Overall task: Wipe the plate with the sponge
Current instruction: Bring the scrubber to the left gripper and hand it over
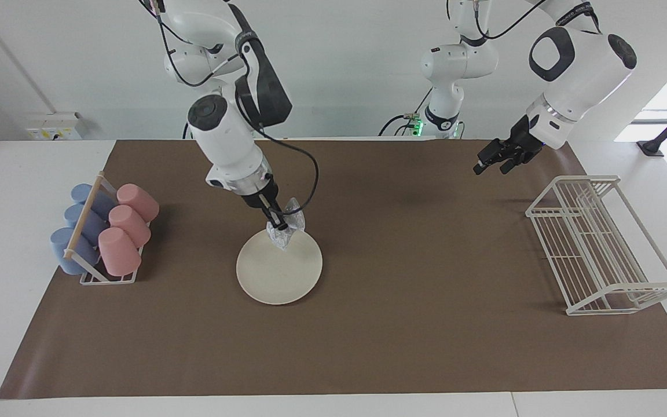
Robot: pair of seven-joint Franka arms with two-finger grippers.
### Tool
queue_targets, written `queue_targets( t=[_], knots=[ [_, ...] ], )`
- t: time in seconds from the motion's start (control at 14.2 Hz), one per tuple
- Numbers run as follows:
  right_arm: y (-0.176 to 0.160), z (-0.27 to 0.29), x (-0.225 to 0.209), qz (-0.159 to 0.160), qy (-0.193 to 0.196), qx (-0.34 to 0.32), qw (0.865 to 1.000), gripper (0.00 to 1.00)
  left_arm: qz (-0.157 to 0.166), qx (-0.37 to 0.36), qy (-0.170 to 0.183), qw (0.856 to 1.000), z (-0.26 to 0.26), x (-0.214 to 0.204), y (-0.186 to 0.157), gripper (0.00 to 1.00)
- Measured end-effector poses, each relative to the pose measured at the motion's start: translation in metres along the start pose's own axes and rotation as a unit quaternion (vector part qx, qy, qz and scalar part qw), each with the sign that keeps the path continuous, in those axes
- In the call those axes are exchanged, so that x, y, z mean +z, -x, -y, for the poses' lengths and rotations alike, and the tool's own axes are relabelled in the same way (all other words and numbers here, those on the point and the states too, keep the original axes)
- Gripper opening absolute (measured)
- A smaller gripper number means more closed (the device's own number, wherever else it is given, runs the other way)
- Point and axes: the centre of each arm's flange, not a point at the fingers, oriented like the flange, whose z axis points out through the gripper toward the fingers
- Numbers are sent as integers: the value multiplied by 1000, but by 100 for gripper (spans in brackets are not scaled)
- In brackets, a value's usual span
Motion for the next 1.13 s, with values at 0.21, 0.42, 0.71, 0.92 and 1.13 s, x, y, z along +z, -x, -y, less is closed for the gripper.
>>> queue_targets(
  t=[0.21,0.42,0.71,0.92,1.13],
  knots=[
    [45,0,-55,-8,19,10,1000,7,26,-31,78,996,-48,9,14,100],
    [86,-2,-65,-21,25,31,999,7,60,-57,175,981,-86,11,26,100],
    [135,-2,-52,-28,15,63,998,7,94,-84,282,951,-111,5,33,100],
    [157,4,-44,-47,6,70,996,7,84,-74,315,942,-144,13,45,100],
    [157,7,-43,-53,4,71,996,7,63,-34,336,939,-171,35,60,100]
  ],
)
